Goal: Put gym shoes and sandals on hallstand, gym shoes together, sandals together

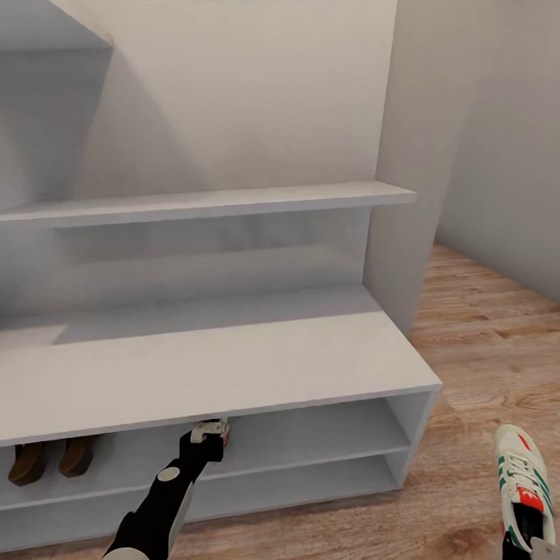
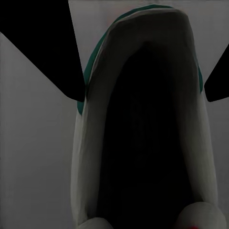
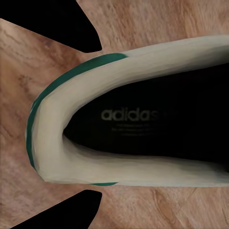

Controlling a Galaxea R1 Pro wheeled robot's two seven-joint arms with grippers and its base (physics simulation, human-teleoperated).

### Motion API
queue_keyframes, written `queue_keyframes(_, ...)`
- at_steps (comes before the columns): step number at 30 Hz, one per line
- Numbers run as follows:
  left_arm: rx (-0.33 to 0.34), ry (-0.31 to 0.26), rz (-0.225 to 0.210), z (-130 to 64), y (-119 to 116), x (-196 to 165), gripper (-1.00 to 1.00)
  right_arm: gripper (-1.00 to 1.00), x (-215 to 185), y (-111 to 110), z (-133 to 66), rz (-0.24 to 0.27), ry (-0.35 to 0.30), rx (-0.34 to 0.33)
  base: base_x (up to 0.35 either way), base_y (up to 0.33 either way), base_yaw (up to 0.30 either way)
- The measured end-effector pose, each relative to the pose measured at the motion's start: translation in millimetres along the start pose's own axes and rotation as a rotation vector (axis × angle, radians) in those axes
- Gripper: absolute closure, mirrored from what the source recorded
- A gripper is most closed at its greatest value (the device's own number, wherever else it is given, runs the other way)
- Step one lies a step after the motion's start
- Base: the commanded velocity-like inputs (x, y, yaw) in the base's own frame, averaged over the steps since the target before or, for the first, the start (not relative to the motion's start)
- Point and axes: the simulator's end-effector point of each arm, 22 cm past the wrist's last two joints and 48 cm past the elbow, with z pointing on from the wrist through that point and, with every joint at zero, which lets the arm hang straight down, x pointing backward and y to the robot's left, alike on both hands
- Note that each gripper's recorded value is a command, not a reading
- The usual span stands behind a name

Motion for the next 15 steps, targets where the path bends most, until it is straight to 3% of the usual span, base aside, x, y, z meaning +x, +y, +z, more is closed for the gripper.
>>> queue_keyframes(8,0.0,0.0,0.0,0.2,0.0,-0.2,1.0,1.0,-0.2,0.0,0.1,0.001,0.0,0.0,0.019,0.0,0.0)
queue_keyframes(15,0.0,-0.001,0.0,0.1,0.2,-0.6,1.0,1.0,-0.1,-0.1,0.0,0.0,0.0,0.0,0.118,0.0,0.0)
